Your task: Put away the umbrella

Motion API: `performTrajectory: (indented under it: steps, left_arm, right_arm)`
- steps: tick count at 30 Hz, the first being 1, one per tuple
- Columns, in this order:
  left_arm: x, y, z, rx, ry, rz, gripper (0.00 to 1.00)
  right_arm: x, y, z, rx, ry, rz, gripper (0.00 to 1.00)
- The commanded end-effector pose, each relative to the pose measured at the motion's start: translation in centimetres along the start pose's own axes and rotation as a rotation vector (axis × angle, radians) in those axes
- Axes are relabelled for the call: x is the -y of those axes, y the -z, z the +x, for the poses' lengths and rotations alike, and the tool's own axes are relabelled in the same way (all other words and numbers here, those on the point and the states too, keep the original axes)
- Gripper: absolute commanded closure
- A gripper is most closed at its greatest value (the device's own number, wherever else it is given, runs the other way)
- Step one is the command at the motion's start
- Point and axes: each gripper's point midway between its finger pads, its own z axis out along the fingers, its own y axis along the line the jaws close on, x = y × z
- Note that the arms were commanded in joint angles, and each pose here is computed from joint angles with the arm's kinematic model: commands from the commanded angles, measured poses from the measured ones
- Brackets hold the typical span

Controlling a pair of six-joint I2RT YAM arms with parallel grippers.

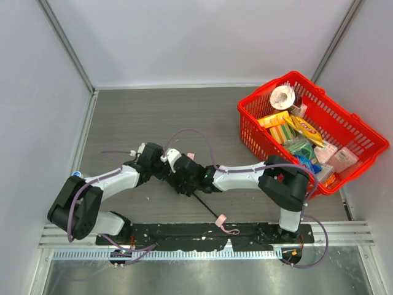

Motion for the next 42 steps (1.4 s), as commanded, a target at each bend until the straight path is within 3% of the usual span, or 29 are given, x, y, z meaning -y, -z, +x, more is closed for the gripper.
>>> performTrajectory:
  steps: [1, 10, 12, 13, 14, 16, 18, 19, 24, 26, 35, 42]
  left_arm:
    - [-8.4, 0.3, 2.6, -0.107, -0.006, -0.330, 1.00]
    - [-7.7, 0.6, 2.7, -0.128, 0.048, -0.354, 1.00]
    - [-7.7, 0.7, 2.7, -0.128, 0.048, -0.354, 1.00]
    - [-7.8, 0.8, 2.7, -0.129, 0.050, -0.356, 1.00]
    - [-7.8, 0.8, 2.7, -0.127, 0.053, -0.353, 1.00]
    - [-7.5, 0.6, 2.6, -0.119, 0.058, -0.324, 1.00]
    - [-7.1, 0.4, 2.5, -0.113, 0.048, -0.296, 1.00]
    - [-6.8, 0.4, 2.4, -0.112, 0.027, -0.280, 0.95]
    - [-6.3, 0.7, 1.5, -0.064, -0.013, -0.240, 0.22]
    - [-6.1, 0.9, 0.7, -0.029, -0.044, -0.233, 0.11]
    - [-5.0, 0.9, -0.1, 0.002, -0.109, -0.190, 0.06]
    - [-6.1, -0.3, 0.3, -0.010, -0.125, -0.223, 0.10]
  right_arm:
    - [0.0, -0.3, 0.0, 0.002, 0.201, 0.168, 0.23]
    - [2.6, -2.5, 4.5, -0.096, 0.313, 0.411, 0.26]
    - [3.9, -2.3, 4.8, -0.086, 0.321, 0.490, 0.35]
    - [4.1, -2.2, 4.9, -0.086, 0.328, 0.499, 0.50]
    - [4.3, -2.2, 5.0, -0.083, 0.333, 0.501, 0.58]
    - [4.8, -2.5, 5.3, -0.084, 0.312, 0.484, 0.89]
    - [5.0, -2.7, 5.5, -0.080, 0.287, 0.452, 0.99]
    - [4.6, -3.0, 5.6, -0.077, 0.280, 0.407, 0.99]
    - [3.6, -3.0, 3.5, 0.008, 0.178, 0.204, 0.99]
    - [2.9, -2.6, 2.2, 0.051, 0.146, 0.111, 0.99]
    - [-0.5, -1.0, -2.9, 0.159, -0.142, -0.383, 0.99]
    - [-0.5, 0.2, -5.2, 0.227, -0.397, -0.646, 0.99]
